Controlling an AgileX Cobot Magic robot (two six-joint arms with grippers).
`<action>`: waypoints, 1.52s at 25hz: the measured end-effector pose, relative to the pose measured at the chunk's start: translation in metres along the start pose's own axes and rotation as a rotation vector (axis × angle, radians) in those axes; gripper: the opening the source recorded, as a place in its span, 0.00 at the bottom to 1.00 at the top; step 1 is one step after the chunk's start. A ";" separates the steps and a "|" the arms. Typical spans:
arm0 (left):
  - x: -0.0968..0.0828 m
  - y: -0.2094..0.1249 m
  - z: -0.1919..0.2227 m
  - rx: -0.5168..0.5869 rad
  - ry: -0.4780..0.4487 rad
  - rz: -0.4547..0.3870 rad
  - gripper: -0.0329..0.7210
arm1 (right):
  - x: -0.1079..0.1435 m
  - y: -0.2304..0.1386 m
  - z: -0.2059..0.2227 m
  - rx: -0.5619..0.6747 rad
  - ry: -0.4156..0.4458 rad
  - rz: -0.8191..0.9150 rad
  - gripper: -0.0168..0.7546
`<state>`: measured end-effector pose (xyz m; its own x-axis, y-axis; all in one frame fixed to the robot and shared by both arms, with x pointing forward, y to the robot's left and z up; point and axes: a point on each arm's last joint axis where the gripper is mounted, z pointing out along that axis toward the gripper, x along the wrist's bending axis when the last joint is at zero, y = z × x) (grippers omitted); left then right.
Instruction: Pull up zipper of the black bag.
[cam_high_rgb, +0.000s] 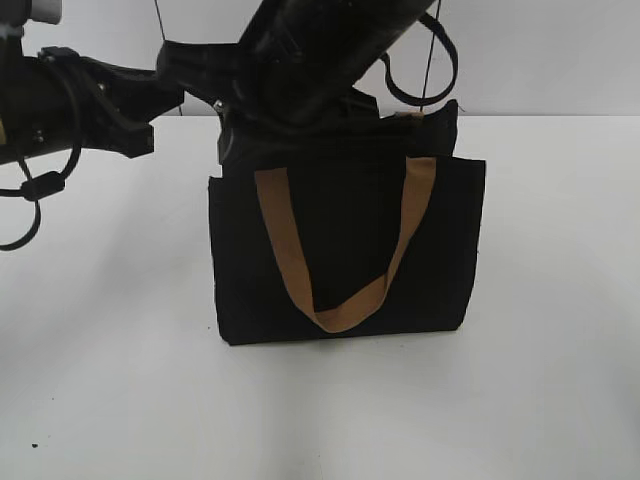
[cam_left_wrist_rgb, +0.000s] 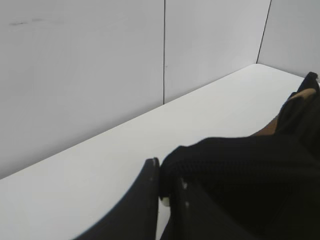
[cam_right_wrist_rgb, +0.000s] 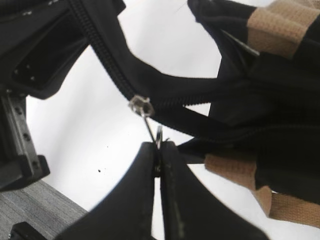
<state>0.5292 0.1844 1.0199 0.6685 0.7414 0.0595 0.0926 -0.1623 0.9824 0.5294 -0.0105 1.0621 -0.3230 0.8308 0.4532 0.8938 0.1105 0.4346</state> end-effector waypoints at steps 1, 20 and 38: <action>0.000 0.000 0.000 0.003 -0.001 0.002 0.09 | 0.000 -0.001 -0.003 0.009 0.000 -0.015 0.02; 0.001 0.010 -0.012 0.056 0.066 0.043 0.09 | -0.037 0.018 -0.019 0.036 0.010 -0.066 0.01; 0.007 0.005 -0.017 0.152 0.143 0.041 0.09 | -0.103 0.032 -0.037 0.143 -0.065 -0.002 0.01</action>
<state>0.5218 0.1996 1.0282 0.5630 0.8156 0.1337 0.1855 -0.2824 0.9412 0.5798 -0.1129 1.0576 -0.3083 0.8634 0.3994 0.9299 0.1850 0.3178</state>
